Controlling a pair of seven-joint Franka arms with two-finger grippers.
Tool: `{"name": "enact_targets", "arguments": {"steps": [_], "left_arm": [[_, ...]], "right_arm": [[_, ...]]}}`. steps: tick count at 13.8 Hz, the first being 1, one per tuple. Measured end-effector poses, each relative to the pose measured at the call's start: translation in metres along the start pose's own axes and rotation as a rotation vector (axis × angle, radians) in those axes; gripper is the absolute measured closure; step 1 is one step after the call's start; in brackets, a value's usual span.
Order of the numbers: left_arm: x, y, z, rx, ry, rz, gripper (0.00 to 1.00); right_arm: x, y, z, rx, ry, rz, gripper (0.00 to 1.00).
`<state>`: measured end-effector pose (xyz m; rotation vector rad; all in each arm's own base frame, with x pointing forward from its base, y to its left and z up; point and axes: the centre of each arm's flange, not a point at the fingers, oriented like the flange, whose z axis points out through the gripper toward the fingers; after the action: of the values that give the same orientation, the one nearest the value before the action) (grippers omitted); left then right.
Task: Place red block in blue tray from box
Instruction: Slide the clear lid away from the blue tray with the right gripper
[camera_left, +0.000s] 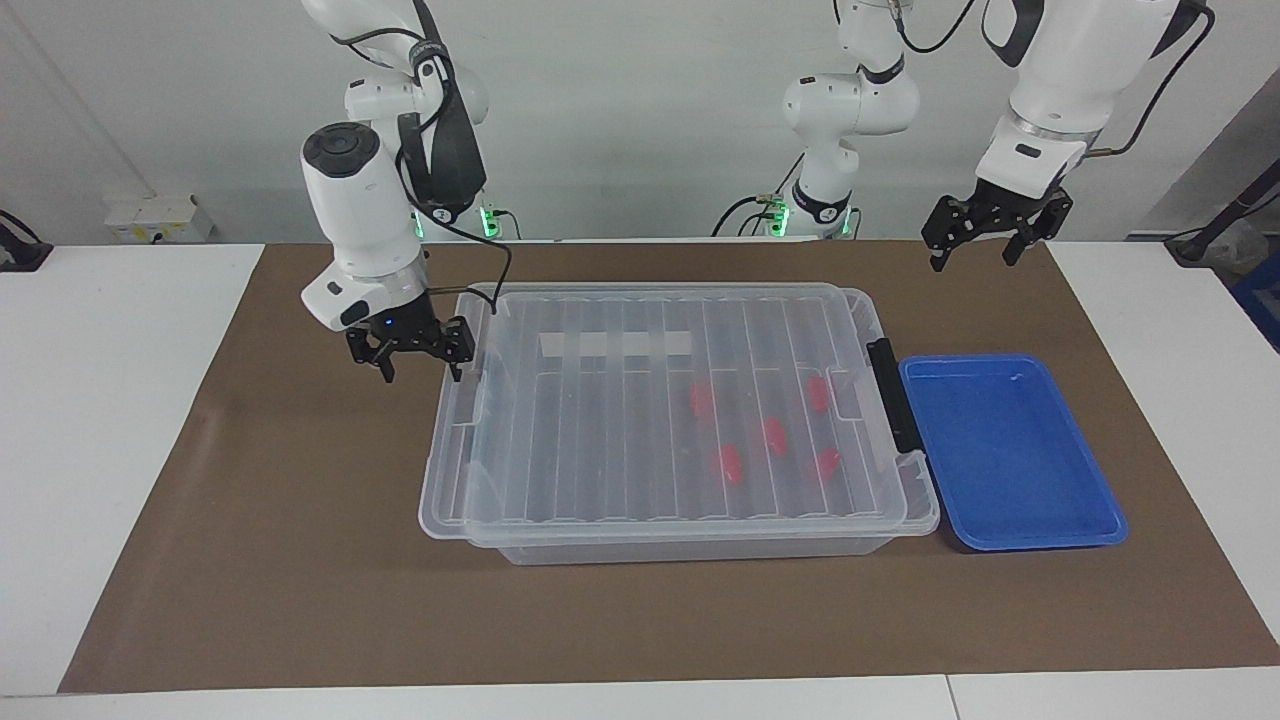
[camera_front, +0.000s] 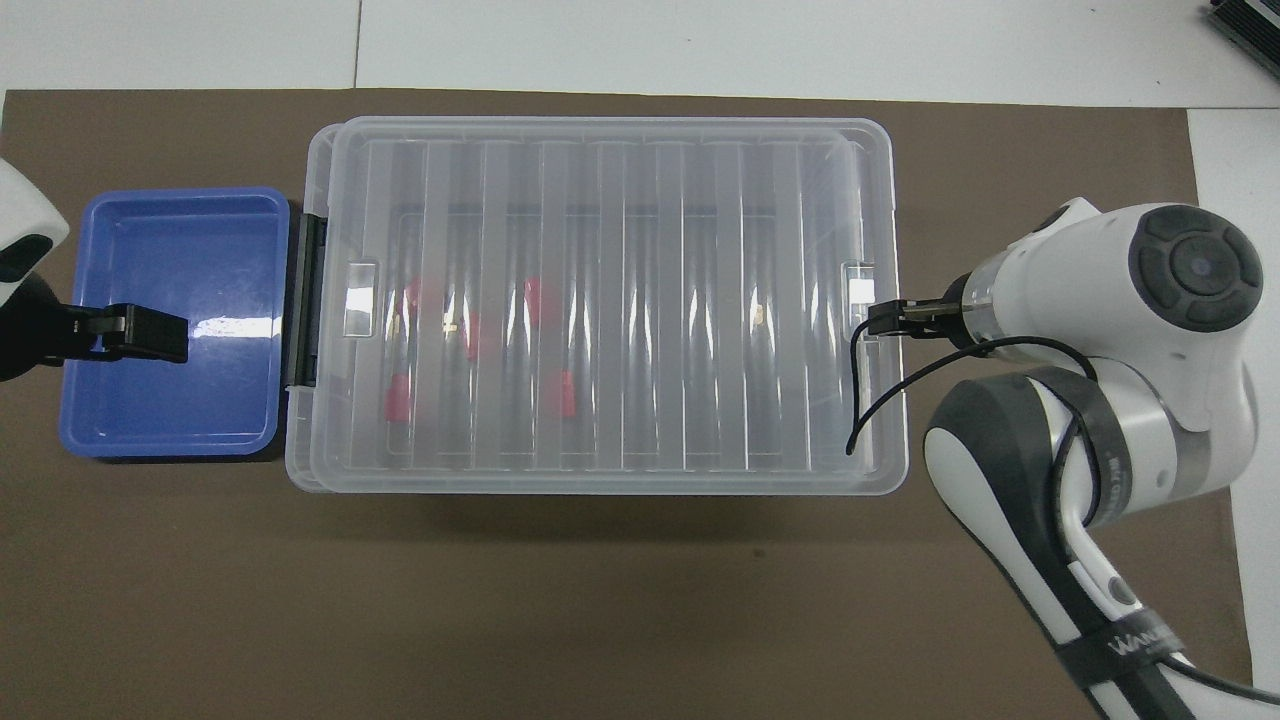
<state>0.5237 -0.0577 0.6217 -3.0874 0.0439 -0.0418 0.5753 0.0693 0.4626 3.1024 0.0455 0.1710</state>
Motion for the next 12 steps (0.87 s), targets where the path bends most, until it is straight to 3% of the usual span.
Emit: {"name": "enact_targets", "arguments": {"steps": [3, 12], "left_arm": [[0.0, 0.0, 0.0, 0.0, 0.0, 0.0, 0.0], [0.0, 0.0, 0.0, 0.0, 0.0, 0.0, 0.0]], "right_arm": [[0.0, 0.042, 0.005, -0.01, -0.011, -0.054, 0.04], [-0.001, 0.094, 0.008, -0.019, -0.019, -0.227, 0.03]]}}
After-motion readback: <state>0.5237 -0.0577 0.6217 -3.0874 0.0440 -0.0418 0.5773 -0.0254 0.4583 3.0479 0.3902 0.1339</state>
